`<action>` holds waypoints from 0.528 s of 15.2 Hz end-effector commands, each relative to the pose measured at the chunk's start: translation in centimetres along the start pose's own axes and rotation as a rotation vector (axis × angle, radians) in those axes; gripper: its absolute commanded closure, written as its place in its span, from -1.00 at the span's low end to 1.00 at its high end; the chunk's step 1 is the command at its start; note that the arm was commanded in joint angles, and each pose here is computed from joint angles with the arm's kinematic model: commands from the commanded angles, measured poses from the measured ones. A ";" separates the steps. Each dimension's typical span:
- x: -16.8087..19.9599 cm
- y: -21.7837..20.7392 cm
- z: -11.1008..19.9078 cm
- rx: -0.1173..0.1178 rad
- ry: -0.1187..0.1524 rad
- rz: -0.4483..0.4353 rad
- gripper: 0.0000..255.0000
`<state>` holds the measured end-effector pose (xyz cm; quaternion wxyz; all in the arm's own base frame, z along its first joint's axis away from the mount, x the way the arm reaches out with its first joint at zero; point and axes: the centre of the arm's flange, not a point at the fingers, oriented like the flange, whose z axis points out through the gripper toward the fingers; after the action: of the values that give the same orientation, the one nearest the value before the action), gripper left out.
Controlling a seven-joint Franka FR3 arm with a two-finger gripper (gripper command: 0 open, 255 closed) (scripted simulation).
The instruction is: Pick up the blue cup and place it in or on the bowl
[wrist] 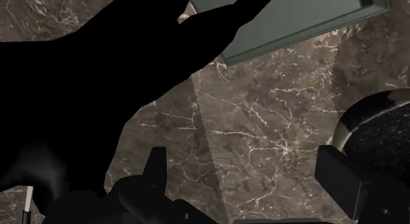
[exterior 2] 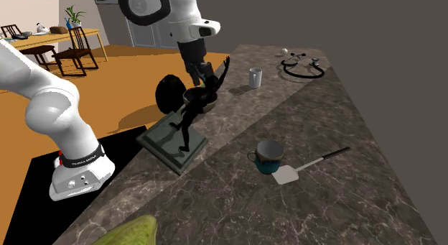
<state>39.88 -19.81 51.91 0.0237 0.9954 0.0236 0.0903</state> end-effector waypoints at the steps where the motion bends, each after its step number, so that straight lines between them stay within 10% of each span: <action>1: -0.6 1.0 3.5 0.056 -0.130 -0.025 -1.00; 8: 2.3 8.1 8.4 0.057 -0.118 -0.098 -1.00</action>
<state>43.65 -26.97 45.37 0.0056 0.9970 0.0668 0.0376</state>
